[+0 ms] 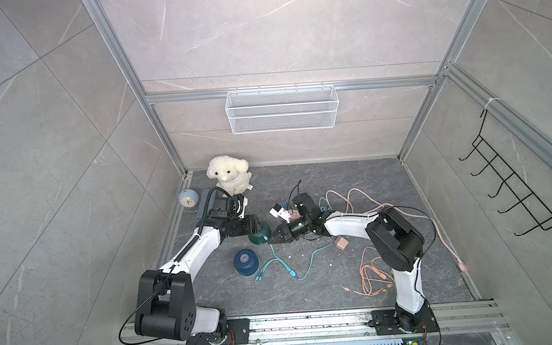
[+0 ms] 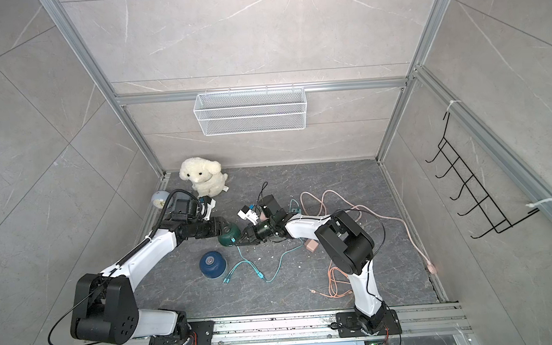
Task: Charge the cordless meat grinders
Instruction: Insert the charging cable into the cordless meat grinder.
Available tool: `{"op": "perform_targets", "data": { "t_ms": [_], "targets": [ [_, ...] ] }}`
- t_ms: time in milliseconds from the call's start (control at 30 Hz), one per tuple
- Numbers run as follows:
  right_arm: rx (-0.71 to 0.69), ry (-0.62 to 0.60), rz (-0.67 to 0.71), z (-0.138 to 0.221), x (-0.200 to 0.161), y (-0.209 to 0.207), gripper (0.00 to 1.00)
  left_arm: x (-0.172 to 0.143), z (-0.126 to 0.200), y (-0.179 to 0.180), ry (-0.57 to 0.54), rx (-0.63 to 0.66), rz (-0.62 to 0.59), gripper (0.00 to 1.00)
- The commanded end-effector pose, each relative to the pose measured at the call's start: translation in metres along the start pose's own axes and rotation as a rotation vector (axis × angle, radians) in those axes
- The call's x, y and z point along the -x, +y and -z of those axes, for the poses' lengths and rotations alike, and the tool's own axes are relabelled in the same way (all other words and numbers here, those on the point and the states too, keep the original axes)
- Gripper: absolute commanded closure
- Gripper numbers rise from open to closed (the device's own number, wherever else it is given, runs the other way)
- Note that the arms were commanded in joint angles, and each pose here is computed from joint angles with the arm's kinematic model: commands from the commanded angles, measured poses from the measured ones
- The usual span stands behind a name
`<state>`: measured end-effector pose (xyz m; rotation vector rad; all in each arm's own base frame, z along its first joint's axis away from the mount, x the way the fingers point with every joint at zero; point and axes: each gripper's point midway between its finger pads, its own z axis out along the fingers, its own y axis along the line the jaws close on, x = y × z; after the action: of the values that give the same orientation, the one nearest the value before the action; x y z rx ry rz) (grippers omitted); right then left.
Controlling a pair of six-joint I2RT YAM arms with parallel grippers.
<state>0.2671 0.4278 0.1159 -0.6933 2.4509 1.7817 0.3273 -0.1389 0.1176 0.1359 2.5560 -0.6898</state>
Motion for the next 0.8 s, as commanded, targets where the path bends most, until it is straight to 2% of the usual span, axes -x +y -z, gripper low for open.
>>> {"op": "perform_targets", "data": {
  "t_ms": [0, 767],
  "targets": [
    [0.009, -0.017, 0.029, 0.0015, 0.0091, 0.0084, 1.0, -0.0142, 0.0004, 0.0039, 0.04, 0.009, 0.023, 0.32],
    [0.009, -0.024, 0.023, 0.0036, 0.0174, 0.0048, 1.0, -0.0124, 0.0, 0.0011, 0.04, -0.002, 0.02, 0.32]
  ]
}}
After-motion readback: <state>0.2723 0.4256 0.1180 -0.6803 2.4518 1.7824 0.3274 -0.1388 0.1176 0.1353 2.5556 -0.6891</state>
